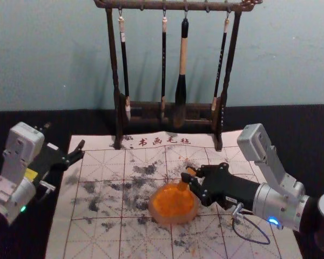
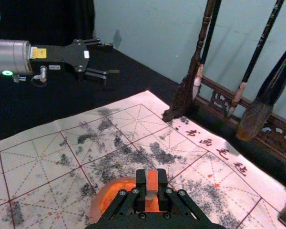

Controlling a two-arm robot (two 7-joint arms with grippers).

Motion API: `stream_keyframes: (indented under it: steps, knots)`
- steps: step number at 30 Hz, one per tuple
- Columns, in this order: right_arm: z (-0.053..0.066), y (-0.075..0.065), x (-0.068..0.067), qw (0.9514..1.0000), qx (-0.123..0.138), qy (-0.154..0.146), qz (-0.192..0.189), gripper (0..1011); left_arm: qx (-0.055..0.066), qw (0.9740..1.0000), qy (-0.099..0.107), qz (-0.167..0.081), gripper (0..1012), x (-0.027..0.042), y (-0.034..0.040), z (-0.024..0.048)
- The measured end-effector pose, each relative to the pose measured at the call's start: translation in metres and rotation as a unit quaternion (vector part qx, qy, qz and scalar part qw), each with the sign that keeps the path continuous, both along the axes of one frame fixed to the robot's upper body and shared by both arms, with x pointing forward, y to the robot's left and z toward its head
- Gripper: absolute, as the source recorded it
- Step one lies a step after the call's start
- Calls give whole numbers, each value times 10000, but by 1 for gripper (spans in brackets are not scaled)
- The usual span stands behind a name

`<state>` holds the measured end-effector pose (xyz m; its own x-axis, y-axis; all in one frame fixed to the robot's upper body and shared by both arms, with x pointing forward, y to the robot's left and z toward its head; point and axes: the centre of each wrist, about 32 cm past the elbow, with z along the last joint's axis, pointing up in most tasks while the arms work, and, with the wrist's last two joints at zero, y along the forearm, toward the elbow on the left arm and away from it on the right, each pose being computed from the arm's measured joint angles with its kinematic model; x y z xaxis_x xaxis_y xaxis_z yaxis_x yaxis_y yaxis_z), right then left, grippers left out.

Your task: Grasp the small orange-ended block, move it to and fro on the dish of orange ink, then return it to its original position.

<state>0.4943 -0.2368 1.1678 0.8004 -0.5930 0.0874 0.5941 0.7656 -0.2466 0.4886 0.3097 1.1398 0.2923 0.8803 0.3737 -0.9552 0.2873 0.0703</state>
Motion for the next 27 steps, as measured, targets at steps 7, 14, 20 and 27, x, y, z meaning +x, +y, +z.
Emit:
stream_keyframes:
  steps: [7,14,20,27]
  knots:
    - [-2,5,-5,10000,-8,-2,27,86,0,10000,0,0,1001,0,0,0]
    - [-1,3,-4,10000,2,-7,18,86,0,10000,-1,0,1001,0,0,0]
    - [0,1,-4,10000,7,-9,13,86,0,10000,0,0,1001,0,0,0]
    - [1,-1,-3,10000,10,-10,7,86,0,10000,0,0,1001,0,0,0]
